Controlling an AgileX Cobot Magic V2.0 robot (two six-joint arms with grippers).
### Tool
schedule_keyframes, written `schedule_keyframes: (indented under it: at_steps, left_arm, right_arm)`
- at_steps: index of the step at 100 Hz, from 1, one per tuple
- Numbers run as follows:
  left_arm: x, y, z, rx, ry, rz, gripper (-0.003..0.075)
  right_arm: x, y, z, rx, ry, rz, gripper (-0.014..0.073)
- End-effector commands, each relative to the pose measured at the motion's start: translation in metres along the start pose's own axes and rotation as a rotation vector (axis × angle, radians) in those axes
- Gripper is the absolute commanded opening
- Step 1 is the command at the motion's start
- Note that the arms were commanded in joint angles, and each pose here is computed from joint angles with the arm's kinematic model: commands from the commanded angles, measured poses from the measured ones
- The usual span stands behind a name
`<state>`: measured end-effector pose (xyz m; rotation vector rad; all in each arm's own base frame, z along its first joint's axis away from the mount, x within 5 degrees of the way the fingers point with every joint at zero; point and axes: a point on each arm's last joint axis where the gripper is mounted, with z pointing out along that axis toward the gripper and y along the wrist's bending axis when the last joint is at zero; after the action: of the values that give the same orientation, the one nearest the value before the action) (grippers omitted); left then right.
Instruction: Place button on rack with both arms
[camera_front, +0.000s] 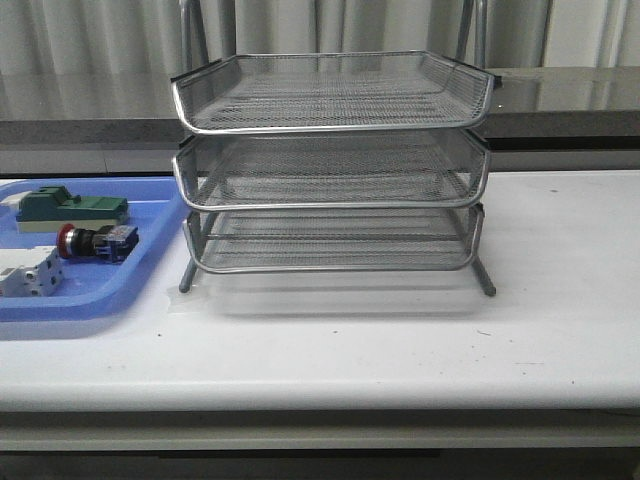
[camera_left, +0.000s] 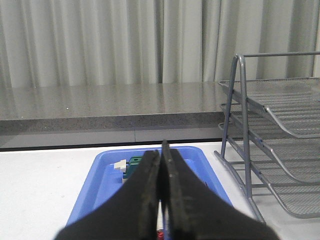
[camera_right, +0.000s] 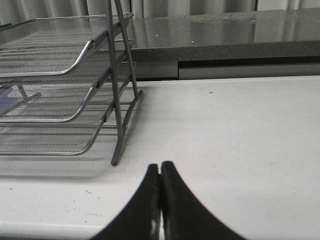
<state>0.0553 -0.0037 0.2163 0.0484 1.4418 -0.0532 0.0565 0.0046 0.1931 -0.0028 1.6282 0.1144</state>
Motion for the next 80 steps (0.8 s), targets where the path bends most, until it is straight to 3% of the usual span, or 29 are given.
schedule_keyframes:
  at_steps: [1, 61, 80]
  left_arm:
    - [0.0068, -0.0003, -0.0023, 0.003, -0.065, -0.007, -0.002]
    - [0.0068, -0.0003, -0.0023, 0.003, -0.065, -0.007, -0.002]
    - [0.0068, -0.0003, -0.0023, 0.003, -0.065, -0.007, -0.002]
  right_arm:
    - [-0.0137, 0.0002, -0.003, 0.004, -0.121, -0.015, -0.0059]
    - [-0.0137, 0.0002, -0.003, 0.004, -0.122, -0.015, -0.0059]
    - [-0.02, 0.0003, -0.004, 0.003, -0.192, -0.015, -0.0059]
